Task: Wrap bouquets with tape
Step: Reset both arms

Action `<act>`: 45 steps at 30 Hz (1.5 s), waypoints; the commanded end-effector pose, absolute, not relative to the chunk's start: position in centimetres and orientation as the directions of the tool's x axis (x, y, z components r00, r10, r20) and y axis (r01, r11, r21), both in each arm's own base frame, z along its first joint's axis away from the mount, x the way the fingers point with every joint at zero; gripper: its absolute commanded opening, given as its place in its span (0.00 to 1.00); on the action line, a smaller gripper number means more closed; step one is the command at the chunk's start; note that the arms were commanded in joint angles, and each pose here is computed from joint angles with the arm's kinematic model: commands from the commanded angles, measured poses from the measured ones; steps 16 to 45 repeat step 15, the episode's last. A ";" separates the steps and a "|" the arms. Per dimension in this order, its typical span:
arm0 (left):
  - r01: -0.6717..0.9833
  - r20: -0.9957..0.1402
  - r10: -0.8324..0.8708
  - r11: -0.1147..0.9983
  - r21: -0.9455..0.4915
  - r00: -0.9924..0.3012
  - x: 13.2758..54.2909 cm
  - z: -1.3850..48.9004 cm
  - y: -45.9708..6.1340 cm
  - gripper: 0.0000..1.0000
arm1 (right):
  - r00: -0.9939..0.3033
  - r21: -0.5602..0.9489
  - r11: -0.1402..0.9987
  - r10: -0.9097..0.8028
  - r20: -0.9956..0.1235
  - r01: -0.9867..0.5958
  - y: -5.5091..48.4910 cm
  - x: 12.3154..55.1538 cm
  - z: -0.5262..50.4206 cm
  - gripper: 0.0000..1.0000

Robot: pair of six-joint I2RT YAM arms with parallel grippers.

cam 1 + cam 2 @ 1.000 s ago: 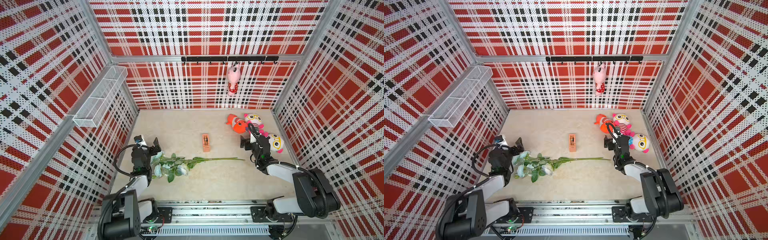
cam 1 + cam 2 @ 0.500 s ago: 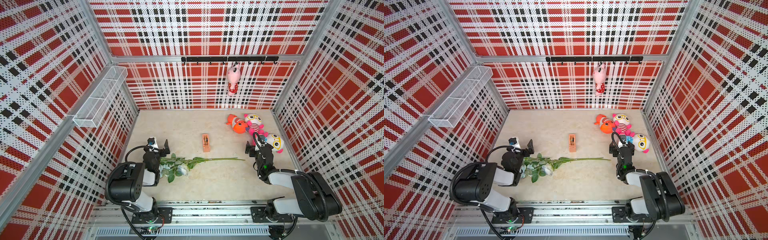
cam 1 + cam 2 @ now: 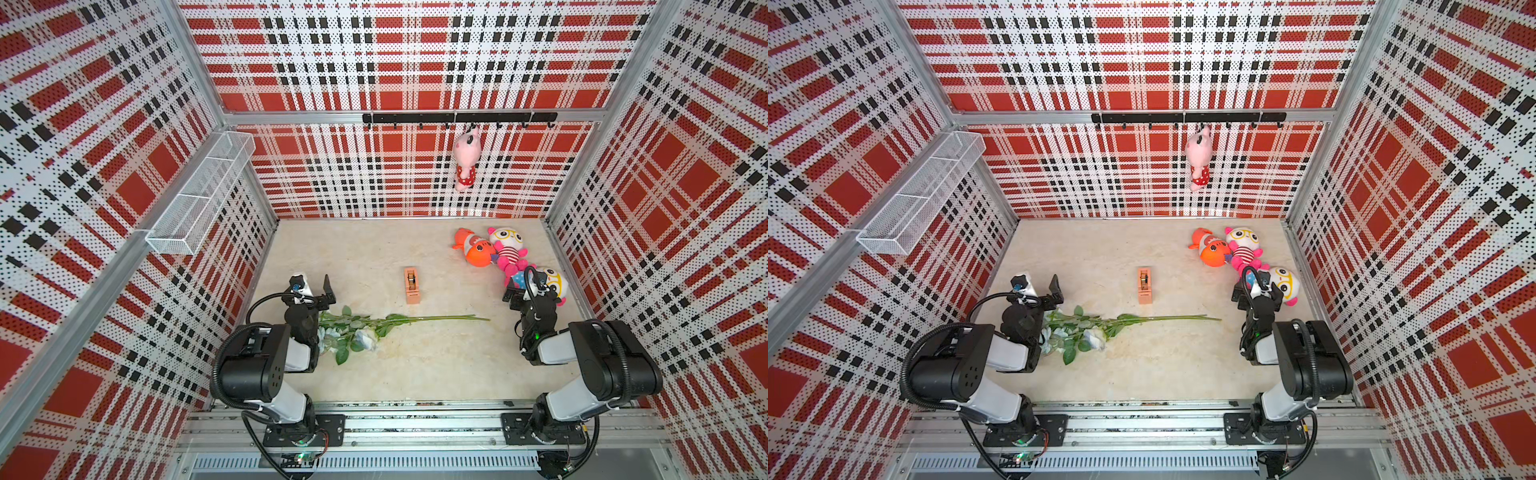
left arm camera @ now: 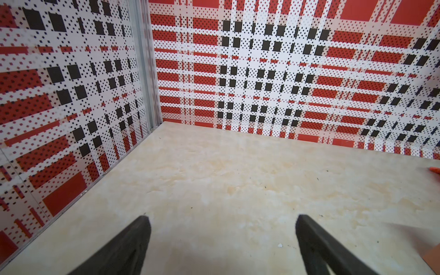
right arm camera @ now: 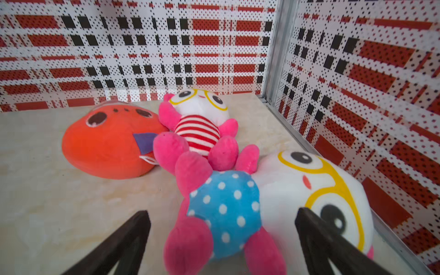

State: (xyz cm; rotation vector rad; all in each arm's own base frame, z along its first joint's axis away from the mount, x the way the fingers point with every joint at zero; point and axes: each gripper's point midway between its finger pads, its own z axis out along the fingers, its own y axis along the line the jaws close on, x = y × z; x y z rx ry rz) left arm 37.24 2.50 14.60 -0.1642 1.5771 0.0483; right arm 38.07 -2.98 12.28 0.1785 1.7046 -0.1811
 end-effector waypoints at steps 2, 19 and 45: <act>-0.154 -0.997 -0.066 0.985 -0.072 0.041 37.5 15.8 2.7 0.98 | -0.099 -0.008 0.977 0.014 -0.995 0.212 -2.6 38.4 13.2 1.00; -0.167 -0.998 -0.055 0.984 -0.061 0.039 37.5 15.8 2.6 0.98 | -0.116 -0.019 0.986 0.001 -0.993 0.164 -1.8 38.8 13.1 1.00; -0.167 -0.998 -0.055 0.984 -0.061 0.039 37.5 15.8 2.6 0.98 | -0.116 -0.019 0.986 0.001 -0.993 0.164 -1.8 38.8 13.1 1.00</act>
